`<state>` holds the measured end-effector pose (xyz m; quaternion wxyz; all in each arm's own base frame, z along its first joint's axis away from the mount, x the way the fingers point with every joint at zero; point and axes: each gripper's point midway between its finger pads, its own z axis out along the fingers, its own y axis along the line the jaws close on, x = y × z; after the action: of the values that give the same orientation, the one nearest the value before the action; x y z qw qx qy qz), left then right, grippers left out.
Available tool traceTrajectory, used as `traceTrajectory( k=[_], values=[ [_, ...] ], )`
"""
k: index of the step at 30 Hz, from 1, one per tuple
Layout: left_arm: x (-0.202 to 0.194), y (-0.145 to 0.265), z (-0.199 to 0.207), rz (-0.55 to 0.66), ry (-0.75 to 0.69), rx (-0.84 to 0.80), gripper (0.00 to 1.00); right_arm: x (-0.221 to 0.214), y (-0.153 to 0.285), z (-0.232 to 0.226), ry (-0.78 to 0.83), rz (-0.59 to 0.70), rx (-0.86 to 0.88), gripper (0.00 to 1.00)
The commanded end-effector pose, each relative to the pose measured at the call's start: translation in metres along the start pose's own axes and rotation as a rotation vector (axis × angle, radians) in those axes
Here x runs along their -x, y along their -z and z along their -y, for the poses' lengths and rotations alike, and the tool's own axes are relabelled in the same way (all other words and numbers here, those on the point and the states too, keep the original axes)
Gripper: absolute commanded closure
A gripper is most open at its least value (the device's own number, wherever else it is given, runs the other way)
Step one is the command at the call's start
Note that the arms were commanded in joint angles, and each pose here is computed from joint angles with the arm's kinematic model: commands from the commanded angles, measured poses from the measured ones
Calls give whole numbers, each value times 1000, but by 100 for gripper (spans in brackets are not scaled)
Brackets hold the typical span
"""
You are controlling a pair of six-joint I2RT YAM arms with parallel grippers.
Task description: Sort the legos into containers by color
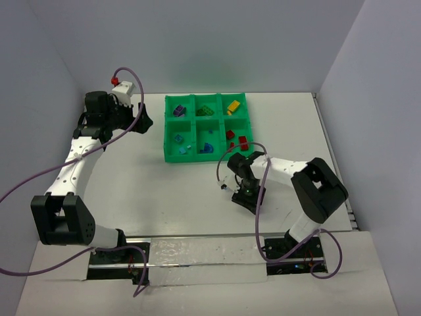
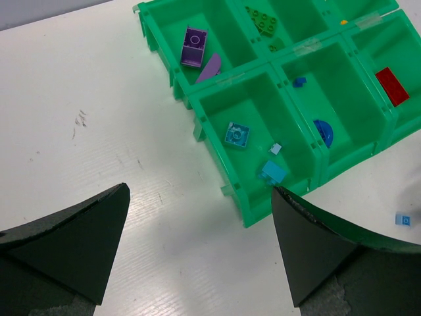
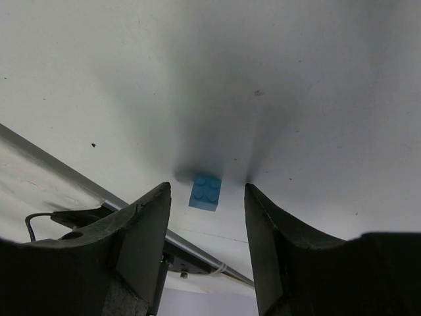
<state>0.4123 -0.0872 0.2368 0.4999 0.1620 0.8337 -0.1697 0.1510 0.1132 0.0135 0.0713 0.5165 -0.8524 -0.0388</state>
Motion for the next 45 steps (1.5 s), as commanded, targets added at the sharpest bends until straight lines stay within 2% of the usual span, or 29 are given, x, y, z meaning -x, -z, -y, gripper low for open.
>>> traceTrajectory(
  k=[1,12,21,24,26,29,33,37,39,40,41,43,45],
  values=[
    [9,6,2,20,-19,7,1,-5,-5,-1,12,-24,-6,45],
    [8,3,2,18,-7,7,1,1,-6,2,15,-6,-20,53],
    [8,4,1,17,-14,11,1,6,-2,1,22,22,-36,72],
    [7,4,2,16,-14,8,1,17,14,1,38,92,-46,80],
    [7,5,2,15,-15,5,1,27,26,0,66,146,-42,81],
    [10,8,5,22,-19,-1,1,55,62,-1,153,314,-57,83],
    [16,15,8,50,-3,-1,1,115,125,2,201,546,-80,85],
    [20,24,9,85,98,-25,1,175,171,16,210,709,-116,86],
    [28,31,14,135,136,-73,1,221,215,28,226,852,-164,86],
    [29,35,13,146,156,-74,1,240,211,35,209,849,-151,86],
    [30,36,14,153,161,-82,1,250,231,36,217,893,-169,86],
    [33,39,14,165,162,-81,1,288,227,51,188,900,-148,87],
    [33,41,12,165,162,-72,1,321,250,60,198,971,-164,87]
  ],
)
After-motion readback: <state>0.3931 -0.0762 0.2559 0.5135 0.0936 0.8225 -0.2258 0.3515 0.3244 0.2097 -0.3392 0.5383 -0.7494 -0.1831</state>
